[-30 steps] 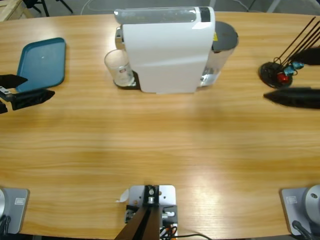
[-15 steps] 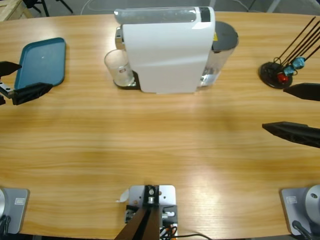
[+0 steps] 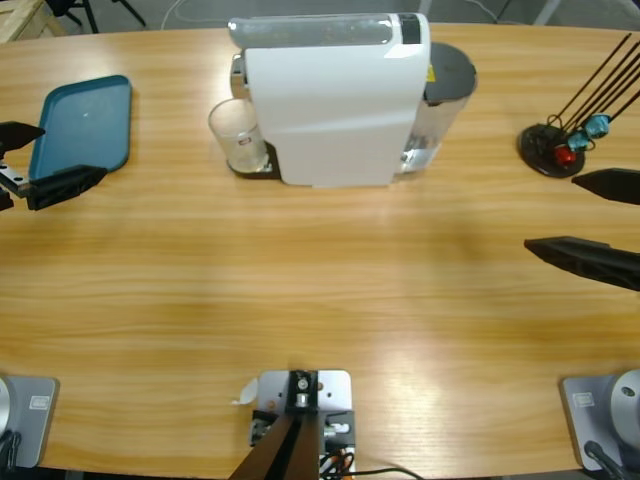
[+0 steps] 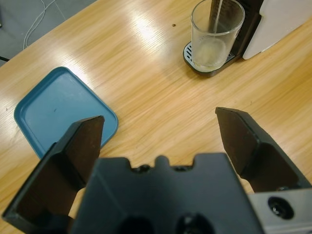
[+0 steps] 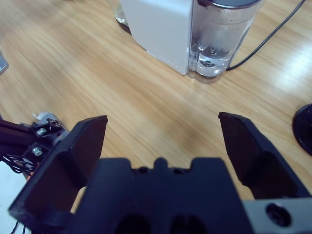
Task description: Pour coffee
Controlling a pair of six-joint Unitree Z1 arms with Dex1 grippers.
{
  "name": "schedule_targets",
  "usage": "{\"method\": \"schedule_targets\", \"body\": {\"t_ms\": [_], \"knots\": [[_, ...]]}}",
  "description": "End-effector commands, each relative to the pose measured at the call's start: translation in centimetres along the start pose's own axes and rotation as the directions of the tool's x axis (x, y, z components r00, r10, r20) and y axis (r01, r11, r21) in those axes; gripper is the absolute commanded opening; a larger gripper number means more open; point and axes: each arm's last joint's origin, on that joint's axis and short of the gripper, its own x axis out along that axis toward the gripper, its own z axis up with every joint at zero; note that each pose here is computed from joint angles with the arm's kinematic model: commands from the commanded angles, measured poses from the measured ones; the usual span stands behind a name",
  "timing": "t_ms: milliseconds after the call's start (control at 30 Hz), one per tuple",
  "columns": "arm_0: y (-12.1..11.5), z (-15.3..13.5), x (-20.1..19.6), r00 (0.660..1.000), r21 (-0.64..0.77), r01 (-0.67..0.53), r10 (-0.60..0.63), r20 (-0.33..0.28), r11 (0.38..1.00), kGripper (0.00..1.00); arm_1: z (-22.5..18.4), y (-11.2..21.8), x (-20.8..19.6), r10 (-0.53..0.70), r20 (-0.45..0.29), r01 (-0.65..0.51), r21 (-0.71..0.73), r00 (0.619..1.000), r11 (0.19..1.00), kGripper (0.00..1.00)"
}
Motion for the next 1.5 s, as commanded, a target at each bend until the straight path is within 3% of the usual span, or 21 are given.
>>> {"method": "schedule_targets", "body": {"t_ms": [33,1000,1267,1500], "knots": [[-0.3,-0.9,0.9,0.999,0.024,-0.004,0.005,-0.037,1.0,1.0,-0.9,-0.4,2.3,-0.026,-0.087,0.029,0.038,0.996,0.999,1.0],[-0.4,-0.8,0.6,1.0,-0.011,0.027,-0.027,-0.008,1.0,1.0,-1.1,-0.4,2.9,-0.022,-0.108,0.027,0.044,0.994,0.999,1.0],[-0.7,-1.5,-1.3,0.987,-0.064,0.149,-0.145,0.067,0.987,1.0,-1.1,-0.4,2.9,-0.022,-0.108,0.027,0.045,0.994,0.999,1.0],[-1.2,-1.7,-1.9,0.963,-0.056,0.265,-0.261,0.066,0.963,1.0,-1.1,-0.4,2.9,-0.022,-0.108,0.027,0.047,0.994,0.999,1.0]]}}
